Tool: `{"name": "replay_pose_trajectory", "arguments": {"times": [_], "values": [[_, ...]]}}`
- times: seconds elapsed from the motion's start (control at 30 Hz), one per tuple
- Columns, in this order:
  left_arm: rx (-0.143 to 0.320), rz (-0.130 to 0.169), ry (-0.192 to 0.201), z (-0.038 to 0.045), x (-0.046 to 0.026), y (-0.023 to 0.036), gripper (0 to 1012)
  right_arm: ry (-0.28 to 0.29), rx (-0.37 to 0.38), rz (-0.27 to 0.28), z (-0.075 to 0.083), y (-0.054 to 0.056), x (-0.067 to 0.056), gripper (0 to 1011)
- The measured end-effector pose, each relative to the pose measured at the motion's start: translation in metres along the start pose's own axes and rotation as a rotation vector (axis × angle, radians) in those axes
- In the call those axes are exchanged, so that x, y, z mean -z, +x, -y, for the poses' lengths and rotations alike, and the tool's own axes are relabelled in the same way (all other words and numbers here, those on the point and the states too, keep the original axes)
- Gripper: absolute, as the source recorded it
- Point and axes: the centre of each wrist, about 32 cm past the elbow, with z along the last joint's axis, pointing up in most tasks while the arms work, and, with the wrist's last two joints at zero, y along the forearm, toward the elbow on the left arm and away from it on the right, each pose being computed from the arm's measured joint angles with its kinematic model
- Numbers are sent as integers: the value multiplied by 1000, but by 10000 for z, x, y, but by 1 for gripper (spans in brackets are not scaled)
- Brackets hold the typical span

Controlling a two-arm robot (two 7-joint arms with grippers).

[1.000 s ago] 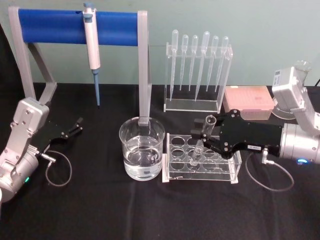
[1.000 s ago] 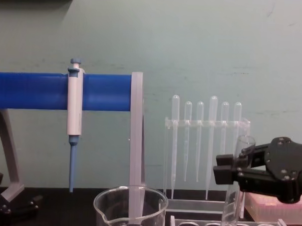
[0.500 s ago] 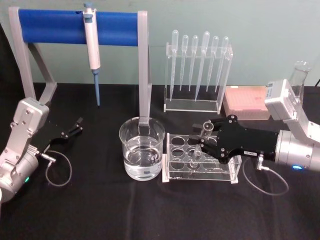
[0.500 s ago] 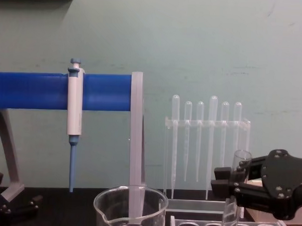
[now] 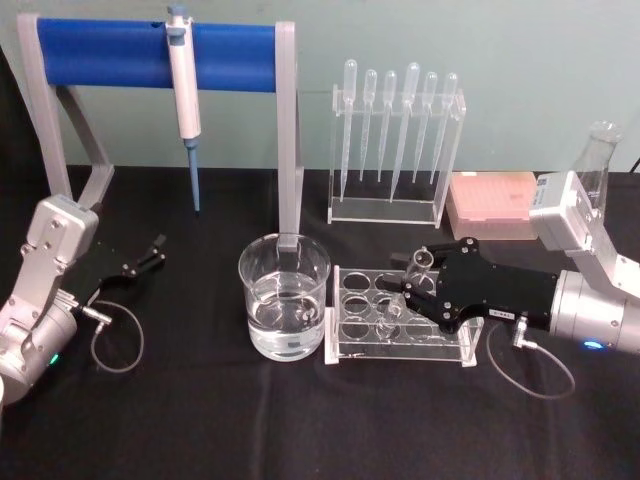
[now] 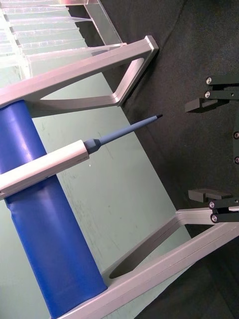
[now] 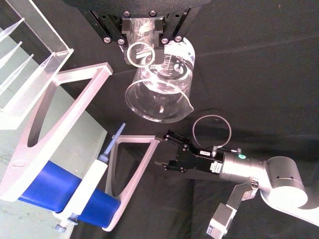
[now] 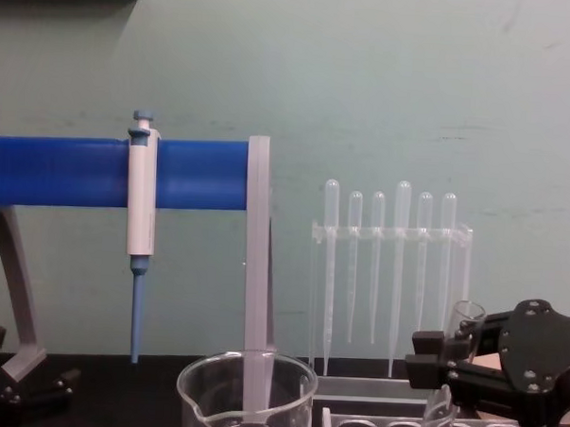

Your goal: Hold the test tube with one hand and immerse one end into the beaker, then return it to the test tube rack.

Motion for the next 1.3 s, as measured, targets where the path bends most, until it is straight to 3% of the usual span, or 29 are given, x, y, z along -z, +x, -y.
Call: {"name": "replay_pose_trajectory", "arguments": {"times": [0.23,0.33,0.53,0.83,0.97,1.07,1.13,1.2,1.3], "values": [[0,0,0,0,0,0,1000,0,0,0,0,0,-2,229],[0,0,0,0,0,0,1000,0,0,0,1,1,-3,280],[0,0,0,0,0,0,1000,1,0,-1,2,2,-5,497],[0,0,0,0,0,0,1000,104,76,68,117,-79,-281,757],[0,0,0,0,0,0,1000,155,187,92,211,-185,-399,898],[0,0,0,0,0,0,1000,161,267,97,249,-252,-418,942],[0,0,0,0,0,0,1000,157,354,86,275,-327,-386,1002],[0,0,0,0,0,0,1000,144,458,62,279,-419,-308,1002],[0,0,0,0,0,0,1000,129,549,40,266,-496,-239,1002]]}}
